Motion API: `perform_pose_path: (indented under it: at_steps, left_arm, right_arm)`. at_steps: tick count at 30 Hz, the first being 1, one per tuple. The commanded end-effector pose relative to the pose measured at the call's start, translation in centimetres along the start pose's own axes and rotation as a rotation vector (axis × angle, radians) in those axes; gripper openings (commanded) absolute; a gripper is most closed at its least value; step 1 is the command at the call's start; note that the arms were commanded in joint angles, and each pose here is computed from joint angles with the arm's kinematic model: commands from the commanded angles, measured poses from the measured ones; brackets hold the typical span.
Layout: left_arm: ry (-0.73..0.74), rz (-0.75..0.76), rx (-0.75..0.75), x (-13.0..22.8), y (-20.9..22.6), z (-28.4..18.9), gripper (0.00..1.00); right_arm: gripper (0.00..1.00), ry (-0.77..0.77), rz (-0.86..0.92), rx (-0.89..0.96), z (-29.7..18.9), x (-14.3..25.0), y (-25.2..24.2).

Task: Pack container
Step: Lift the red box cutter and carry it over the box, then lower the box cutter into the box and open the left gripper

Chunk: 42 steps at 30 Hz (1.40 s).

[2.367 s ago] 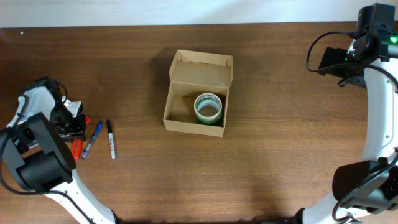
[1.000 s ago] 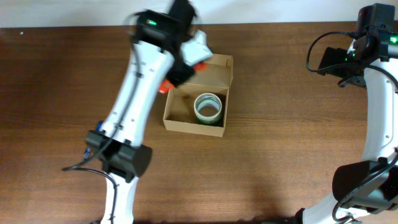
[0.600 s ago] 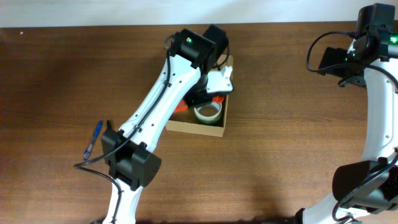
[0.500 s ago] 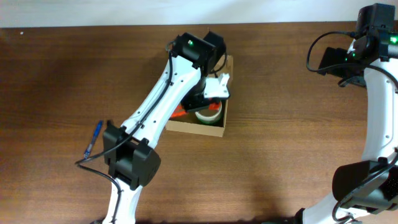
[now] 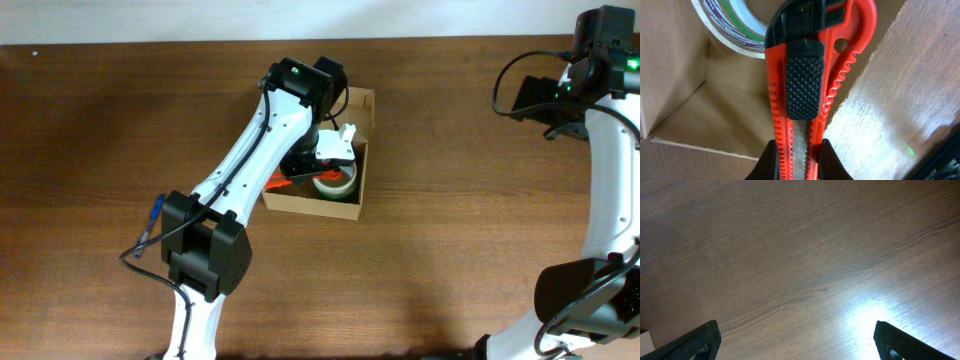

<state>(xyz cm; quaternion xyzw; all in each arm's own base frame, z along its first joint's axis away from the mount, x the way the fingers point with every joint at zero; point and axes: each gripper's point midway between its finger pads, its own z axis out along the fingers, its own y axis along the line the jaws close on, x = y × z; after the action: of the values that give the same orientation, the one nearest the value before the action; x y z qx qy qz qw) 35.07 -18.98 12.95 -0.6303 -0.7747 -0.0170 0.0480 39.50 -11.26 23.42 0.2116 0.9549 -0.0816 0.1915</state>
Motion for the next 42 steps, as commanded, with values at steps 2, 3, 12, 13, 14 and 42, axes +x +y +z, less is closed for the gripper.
perform_pose_path:
  at_steps: [2, 3, 12, 13, 14, 42]
  left_arm:
    - [-0.016, 0.021, -0.018, 0.2, -0.1, -0.9, 0.02]
    - [-0.017, 0.021, -0.019, 0.2, 0.0, -0.9, 0.02]
    - [-0.024, 0.148, -0.036, -0.2, 0.2, -0.9, 0.01]
    - [-0.025, 0.164, -0.040, -0.3, 0.3, -0.9, 0.01]
    - [-0.028, 0.177, -0.044, -0.4, 0.4, -0.9, 0.01]
    - [-0.125, 0.335, -0.027, -3.6, 0.8, 1.1, 0.02]
  right_arm:
    - [0.99, -0.036, 0.003, -0.008, -1.2, -0.5, -0.1]
    - [0.99, -0.036, 0.003, -0.008, -1.2, -0.5, -0.1]
    - [0.99, -0.036, 0.003, -0.008, -1.2, -0.5, -0.1]
    - [0.99, -0.036, 0.003, -0.008, -1.2, -0.5, -0.1]
    - [0.99, -0.036, 0.003, -0.008, -1.2, -0.5, -0.1]
    - [0.99, -0.036, 0.003, -0.008, -1.2, -0.5, -0.1]
